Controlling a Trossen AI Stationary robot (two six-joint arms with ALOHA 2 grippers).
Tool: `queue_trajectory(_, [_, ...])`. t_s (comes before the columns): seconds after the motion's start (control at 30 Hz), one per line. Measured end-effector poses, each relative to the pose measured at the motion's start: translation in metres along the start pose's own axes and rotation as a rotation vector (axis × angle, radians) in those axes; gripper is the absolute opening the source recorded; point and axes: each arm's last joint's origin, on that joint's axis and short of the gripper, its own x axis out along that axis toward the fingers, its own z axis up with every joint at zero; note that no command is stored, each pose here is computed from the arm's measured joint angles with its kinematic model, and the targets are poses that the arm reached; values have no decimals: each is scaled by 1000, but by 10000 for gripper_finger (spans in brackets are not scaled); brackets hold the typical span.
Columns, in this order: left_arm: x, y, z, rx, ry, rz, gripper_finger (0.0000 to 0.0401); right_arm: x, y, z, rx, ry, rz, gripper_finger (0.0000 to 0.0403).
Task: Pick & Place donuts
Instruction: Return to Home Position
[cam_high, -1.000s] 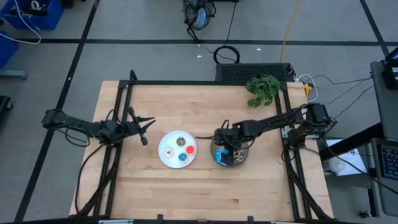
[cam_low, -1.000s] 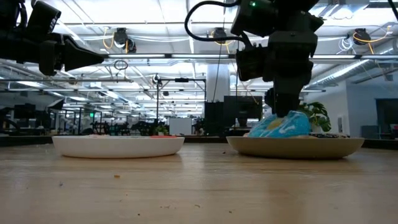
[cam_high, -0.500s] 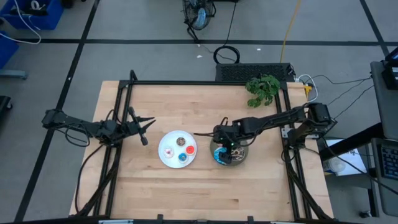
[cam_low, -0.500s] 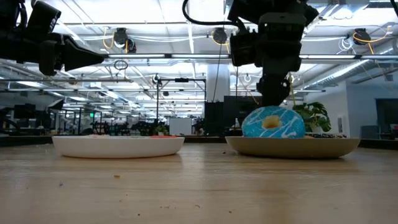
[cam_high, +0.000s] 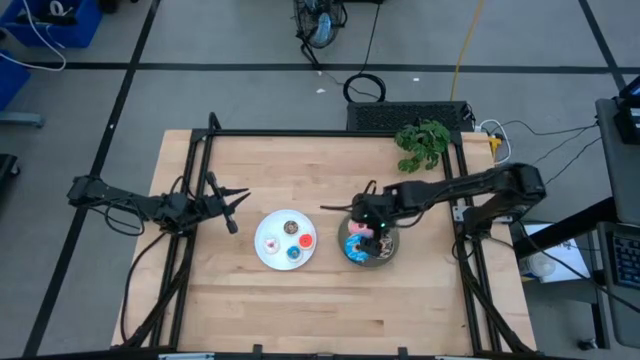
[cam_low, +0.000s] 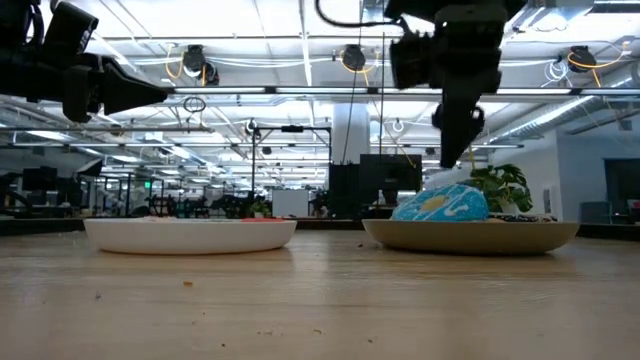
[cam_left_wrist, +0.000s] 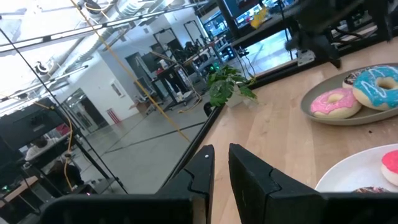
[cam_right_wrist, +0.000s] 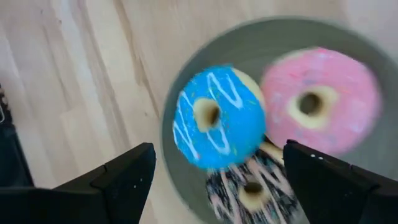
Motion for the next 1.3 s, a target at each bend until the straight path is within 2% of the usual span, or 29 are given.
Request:
queue_trajectory(0.1, [0, 0, 0, 2, 0, -1, 56, -26, -2, -5, 10, -62, -10, 331])
queue_trajectory(0.27, [0, 0, 0, 7, -1, 0, 56, -82, -4, -23, 5, -261, -59, 331])
queue_trajectory(0.37, [0, 1, 1, 76, -7, 6, 56, -114, -4, -38, -9, -398, -73, 328])
queue_trajectory(0.43, [0, 1, 1, 104, -2, 18, 56, -129, -4, -49, -19, -476, -92, 318])
queue_trajectory(0.57, [0, 3, 3, 85, -6, 61, 56, -142, -7, -70, -59, -568, -134, 278])
queue_trajectory(0.7, [0, 4, 4, 69, -8, 78, 56, -143, -13, -89, -119, -602, -143, 216])
queue_trajectory(0.83, [0, 4, 4, 57, -4, 77, 56, -127, -22, -106, -176, -635, -114, 133])
queue_trajectory(1.0, [0, 5, 3, 47, 8, 97, 56, -99, -29, -122, -318, -825, 42, 17])
queue_trajectory(1.13, [0, 6, 4, 19, -3, 104, 56, -82, -38, -133, -409, -981, 128, 12])
queue_trajectory(1.3, [-2, 12, 15, -113, -112, 128, 29, -69, -50, -149, -477, -1164, 157, 2])
